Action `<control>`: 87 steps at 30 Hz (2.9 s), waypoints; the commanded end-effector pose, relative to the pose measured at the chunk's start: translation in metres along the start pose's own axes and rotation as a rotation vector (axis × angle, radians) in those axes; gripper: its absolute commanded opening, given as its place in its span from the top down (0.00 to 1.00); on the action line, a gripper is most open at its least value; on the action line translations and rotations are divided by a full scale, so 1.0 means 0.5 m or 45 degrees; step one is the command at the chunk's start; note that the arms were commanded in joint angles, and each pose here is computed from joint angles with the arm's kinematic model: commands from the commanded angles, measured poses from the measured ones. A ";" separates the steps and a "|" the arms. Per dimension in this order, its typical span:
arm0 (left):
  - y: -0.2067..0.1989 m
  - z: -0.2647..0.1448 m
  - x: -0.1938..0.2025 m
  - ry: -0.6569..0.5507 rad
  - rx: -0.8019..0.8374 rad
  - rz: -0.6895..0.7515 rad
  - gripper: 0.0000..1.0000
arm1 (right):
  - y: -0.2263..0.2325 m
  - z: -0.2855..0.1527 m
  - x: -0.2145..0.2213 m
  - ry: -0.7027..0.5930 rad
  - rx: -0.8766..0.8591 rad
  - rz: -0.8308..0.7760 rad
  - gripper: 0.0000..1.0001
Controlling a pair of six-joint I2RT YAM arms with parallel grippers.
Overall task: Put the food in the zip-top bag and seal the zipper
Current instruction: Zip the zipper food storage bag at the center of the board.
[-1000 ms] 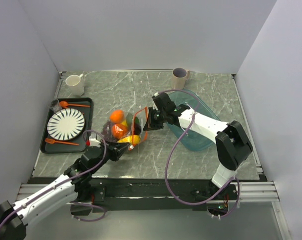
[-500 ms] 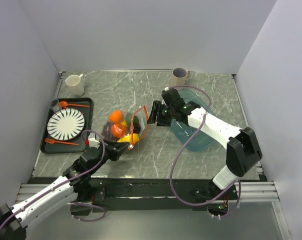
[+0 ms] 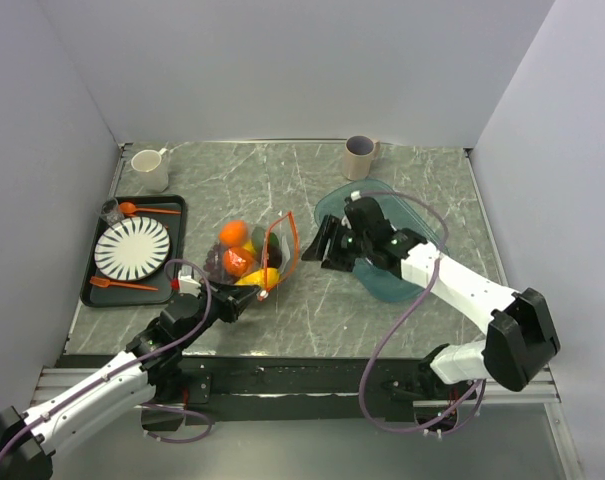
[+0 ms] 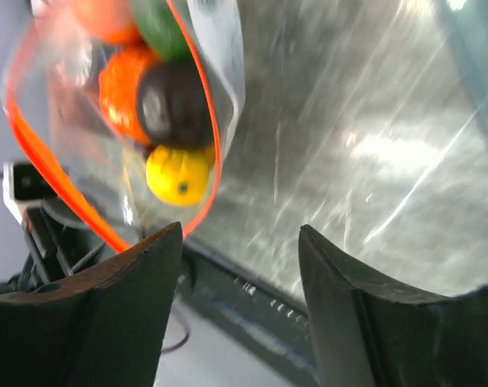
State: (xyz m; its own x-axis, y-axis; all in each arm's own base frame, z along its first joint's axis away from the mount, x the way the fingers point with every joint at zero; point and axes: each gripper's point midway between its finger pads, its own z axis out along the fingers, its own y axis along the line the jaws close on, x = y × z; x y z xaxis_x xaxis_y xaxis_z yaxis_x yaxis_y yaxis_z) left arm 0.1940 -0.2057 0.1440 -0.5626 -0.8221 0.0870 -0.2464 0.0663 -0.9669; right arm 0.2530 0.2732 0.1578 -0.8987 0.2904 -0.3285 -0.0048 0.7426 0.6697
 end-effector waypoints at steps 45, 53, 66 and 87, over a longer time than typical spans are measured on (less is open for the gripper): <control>-0.041 0.000 0.005 0.005 0.078 0.034 0.99 | 0.177 0.054 0.216 0.363 -0.228 -0.014 0.57; -0.043 0.000 0.008 0.013 0.081 0.032 0.99 | 0.182 0.063 0.217 0.375 -0.244 -0.024 0.72; -0.040 -0.002 0.009 0.020 0.076 0.033 0.99 | 0.190 0.061 0.210 0.357 -0.262 -0.043 0.91; -0.016 -0.006 0.019 0.066 0.057 0.013 0.71 | 0.194 0.039 0.164 0.246 -0.331 -0.017 0.90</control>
State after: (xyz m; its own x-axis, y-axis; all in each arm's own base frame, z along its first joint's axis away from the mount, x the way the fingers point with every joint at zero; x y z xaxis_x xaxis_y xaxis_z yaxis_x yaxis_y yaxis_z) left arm 0.1908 -0.2091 0.1469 -0.5887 -0.8049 0.0746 -0.2227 0.0728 -0.9722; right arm 0.1775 0.3801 0.1513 -0.9826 0.1004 -0.1564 -0.0603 0.6235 0.7795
